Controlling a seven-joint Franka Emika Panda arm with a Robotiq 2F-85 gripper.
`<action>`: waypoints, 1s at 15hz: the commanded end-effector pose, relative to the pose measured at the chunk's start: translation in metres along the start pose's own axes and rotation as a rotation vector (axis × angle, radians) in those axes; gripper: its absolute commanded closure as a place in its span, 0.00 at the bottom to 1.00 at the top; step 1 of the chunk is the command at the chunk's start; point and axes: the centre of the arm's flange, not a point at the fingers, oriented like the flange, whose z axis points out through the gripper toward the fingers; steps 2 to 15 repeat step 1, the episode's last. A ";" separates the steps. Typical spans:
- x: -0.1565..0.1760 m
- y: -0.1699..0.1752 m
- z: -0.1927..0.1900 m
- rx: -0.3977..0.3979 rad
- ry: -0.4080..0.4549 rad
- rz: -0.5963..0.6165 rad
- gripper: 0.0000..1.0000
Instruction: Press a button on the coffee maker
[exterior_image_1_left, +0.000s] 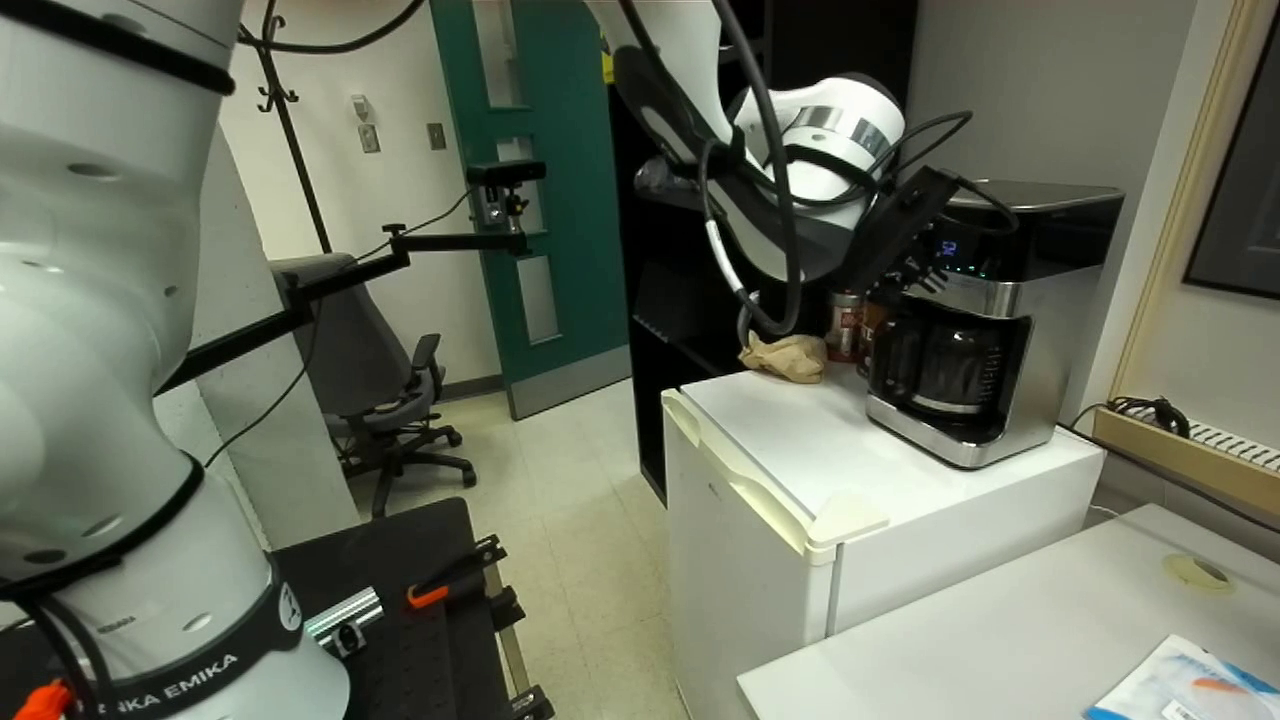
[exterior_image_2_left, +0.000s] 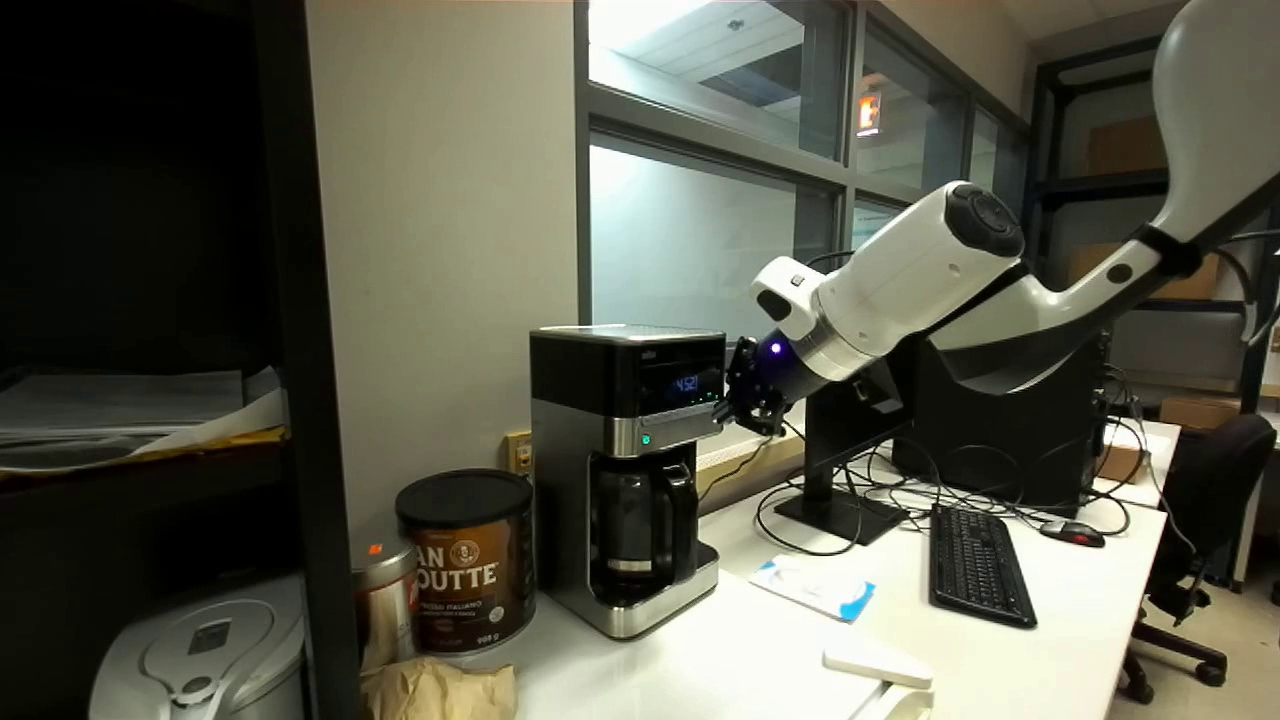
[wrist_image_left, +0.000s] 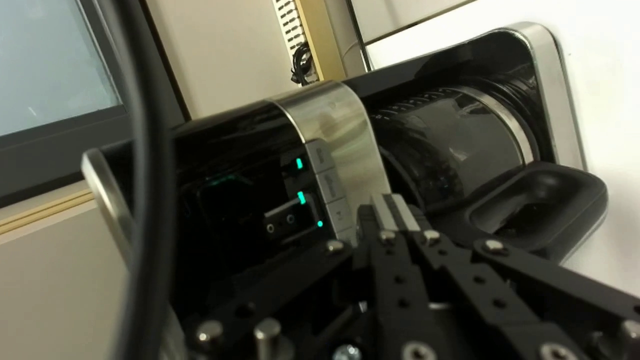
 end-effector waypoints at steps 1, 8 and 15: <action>-0.007 -0.003 -0.032 0.018 0.033 0.007 1.00; -0.007 -0.003 -0.032 0.018 0.033 0.007 1.00; -0.007 -0.003 -0.032 0.018 0.033 0.007 1.00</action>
